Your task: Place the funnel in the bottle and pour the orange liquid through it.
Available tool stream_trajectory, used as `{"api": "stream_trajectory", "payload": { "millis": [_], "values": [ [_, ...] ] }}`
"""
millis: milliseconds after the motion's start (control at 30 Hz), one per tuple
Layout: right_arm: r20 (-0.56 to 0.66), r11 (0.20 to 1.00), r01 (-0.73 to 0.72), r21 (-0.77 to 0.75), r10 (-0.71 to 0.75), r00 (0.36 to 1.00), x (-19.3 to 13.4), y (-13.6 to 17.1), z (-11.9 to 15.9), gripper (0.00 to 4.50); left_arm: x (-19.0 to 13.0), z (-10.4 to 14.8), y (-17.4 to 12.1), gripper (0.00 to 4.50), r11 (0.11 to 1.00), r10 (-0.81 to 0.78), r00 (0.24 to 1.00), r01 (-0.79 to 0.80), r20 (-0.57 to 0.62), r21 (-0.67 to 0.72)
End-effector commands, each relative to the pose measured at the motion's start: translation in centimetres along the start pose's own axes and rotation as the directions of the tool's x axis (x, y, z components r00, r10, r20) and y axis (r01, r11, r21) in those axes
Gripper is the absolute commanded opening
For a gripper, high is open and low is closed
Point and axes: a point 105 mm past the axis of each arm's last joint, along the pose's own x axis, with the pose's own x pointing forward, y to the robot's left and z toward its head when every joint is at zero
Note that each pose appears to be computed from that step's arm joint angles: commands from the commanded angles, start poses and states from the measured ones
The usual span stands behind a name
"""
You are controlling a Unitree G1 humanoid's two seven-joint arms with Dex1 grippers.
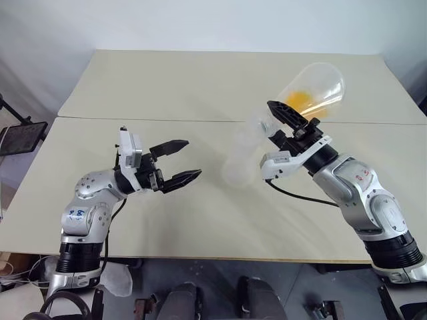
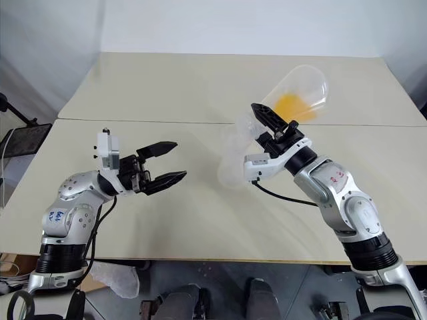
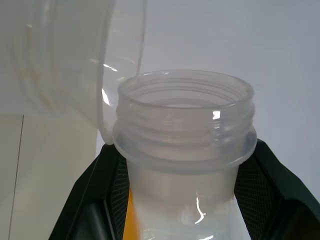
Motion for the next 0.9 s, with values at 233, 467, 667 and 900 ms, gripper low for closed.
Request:
{"api": "stream_trajectory", "payload": {
  "millis": [233,467,667,900],
  "values": [
    [0.008,0.993,0.079,-0.093,-0.079,0.997,0.37,-2.22,-0.42,2.42,0.35,0.77,-0.64,4.5,0.999,-0.016,0.999,0.014,0.029,0.043],
    [0.017,0.99,0.087,-0.111,-0.086,0.996,0.49,-2.41,-0.37,2.42,0.4,0.76,-0.65,4.5,0.999,-0.012,0.999,0.011,0.033,0.042],
    [0.026,0.986,0.095,-0.137,-0.092,0.995,0.56,-2.58,-0.27,2.42,0.41,0.76,-0.65,4.5,0.999,-0.009,0.999,0.007,0.036,0.043],
    [0.033,0.984,0.101,-0.149,-0.097,0.995,0.62,-2.7,-0.24,2.42,0.39,0.72,-0.64,4.5,0.999,-0.005,0.999,0.004,0.037,0.042]
  ]
}}
